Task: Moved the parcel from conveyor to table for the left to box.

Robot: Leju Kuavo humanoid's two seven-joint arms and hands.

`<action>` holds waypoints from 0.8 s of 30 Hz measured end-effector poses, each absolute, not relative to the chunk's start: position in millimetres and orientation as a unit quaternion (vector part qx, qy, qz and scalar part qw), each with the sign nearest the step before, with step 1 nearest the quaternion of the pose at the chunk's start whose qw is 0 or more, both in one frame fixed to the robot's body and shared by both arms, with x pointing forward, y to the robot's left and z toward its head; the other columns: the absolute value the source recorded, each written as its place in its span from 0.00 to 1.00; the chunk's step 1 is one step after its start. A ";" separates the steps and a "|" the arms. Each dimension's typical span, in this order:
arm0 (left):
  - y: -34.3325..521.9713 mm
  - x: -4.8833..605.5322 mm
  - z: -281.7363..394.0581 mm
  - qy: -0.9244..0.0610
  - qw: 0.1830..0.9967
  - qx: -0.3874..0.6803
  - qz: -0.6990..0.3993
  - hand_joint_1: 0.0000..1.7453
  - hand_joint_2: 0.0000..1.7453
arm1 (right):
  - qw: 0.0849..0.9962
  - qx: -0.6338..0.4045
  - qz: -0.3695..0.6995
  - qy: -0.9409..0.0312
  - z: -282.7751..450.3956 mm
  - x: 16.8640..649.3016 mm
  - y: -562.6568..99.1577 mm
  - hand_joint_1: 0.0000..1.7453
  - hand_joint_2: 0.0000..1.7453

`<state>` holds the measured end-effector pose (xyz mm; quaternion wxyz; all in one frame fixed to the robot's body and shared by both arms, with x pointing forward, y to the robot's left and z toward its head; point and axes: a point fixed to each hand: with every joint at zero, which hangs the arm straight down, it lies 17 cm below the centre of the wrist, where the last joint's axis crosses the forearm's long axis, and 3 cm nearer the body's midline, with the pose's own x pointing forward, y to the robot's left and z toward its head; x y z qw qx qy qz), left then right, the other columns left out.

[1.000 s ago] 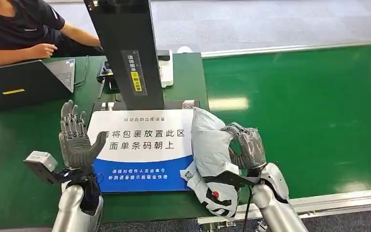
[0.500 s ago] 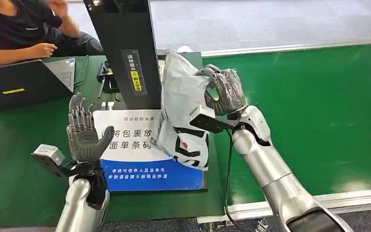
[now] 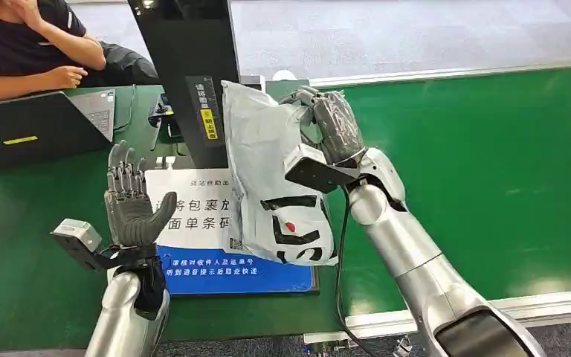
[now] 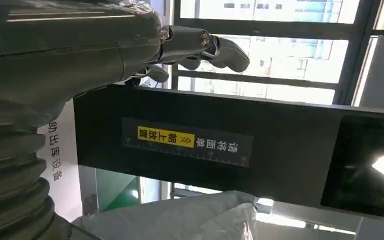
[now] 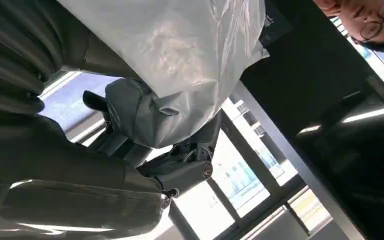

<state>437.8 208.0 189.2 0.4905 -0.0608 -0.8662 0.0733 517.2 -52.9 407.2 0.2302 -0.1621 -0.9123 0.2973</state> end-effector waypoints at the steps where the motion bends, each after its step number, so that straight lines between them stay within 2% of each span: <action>1: 208.0 437.8 189.2 -0.866 0.491 -0.061 0.073 0.00 1.00 | 0.230 -0.162 0.297 -0.912 407.3 517.0 -52.4 1.00 1.00; 14: 208.7 437.9 188.9 -0.866 0.491 -0.060 0.072 0.00 1.00 | 0.237 -0.144 0.303 -0.912 404.5 516.0 -47.0 1.00 1.00; 18: 208.2 441.0 189.8 -0.866 0.491 -0.059 0.072 0.00 1.00 | 0.268 -0.044 0.348 -0.897 384.2 499.6 16.2 1.00 1.00; 24: 208.7 442.0 187.3 -0.864 0.495 -0.057 0.072 0.00 1.00 | 0.276 -0.031 0.348 -0.895 379.5 496.8 44.9 1.00 1.00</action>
